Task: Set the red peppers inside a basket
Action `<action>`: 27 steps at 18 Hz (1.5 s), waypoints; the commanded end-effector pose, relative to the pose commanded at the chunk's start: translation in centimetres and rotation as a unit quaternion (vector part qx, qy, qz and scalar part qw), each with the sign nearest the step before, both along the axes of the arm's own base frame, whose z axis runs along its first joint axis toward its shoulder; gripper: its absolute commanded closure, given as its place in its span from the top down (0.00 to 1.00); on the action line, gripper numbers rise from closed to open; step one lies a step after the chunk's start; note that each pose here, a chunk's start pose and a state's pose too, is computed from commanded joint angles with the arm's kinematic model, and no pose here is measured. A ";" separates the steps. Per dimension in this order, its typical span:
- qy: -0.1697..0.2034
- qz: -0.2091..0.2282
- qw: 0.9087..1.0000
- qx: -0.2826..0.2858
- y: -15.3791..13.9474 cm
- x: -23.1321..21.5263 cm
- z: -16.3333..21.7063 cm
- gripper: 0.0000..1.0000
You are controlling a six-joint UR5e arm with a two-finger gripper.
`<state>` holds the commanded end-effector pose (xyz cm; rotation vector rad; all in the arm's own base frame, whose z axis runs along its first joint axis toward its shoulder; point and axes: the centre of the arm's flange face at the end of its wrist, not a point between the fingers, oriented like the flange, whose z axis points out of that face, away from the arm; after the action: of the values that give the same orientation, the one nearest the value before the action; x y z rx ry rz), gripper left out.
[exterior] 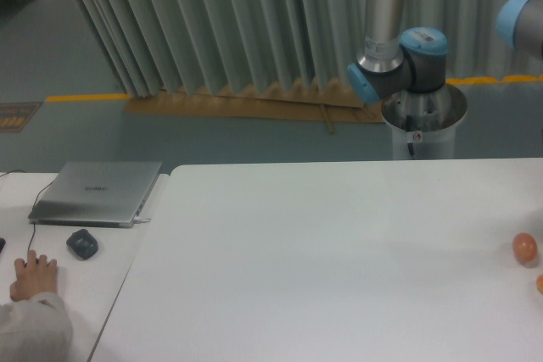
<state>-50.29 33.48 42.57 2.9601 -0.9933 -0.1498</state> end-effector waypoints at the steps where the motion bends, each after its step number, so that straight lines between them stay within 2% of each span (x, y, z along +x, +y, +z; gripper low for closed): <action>1: 0.002 -0.016 1.000 -0.002 -0.9 -0.5 0.1 0.47; 6: -0.001 -0.057 0.998 -0.010 -5.0 -3.0 -0.7 0.48; 10: 0.006 -0.018 1.000 -0.008 -9.0 -5.1 -1.0 0.48; 13: 0.043 0.001 0.999 0.000 -9.3 -6.2 -0.7 0.48; 16: 0.054 0.033 0.998 0.003 -10.0 -7.6 -1.1 0.48; 19: 0.066 0.037 0.997 0.007 -10.4 -8.2 -1.2 0.49; 22: 0.066 0.038 0.997 0.008 -10.2 -8.1 -1.4 0.84; 23: 0.069 0.039 0.997 0.010 -10.1 -8.1 -1.3 1.00; 27: 0.073 0.039 0.996 0.021 -9.7 -8.0 -1.0 1.00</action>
<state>-58.32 23.76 41.53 2.9682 -0.8660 -0.3841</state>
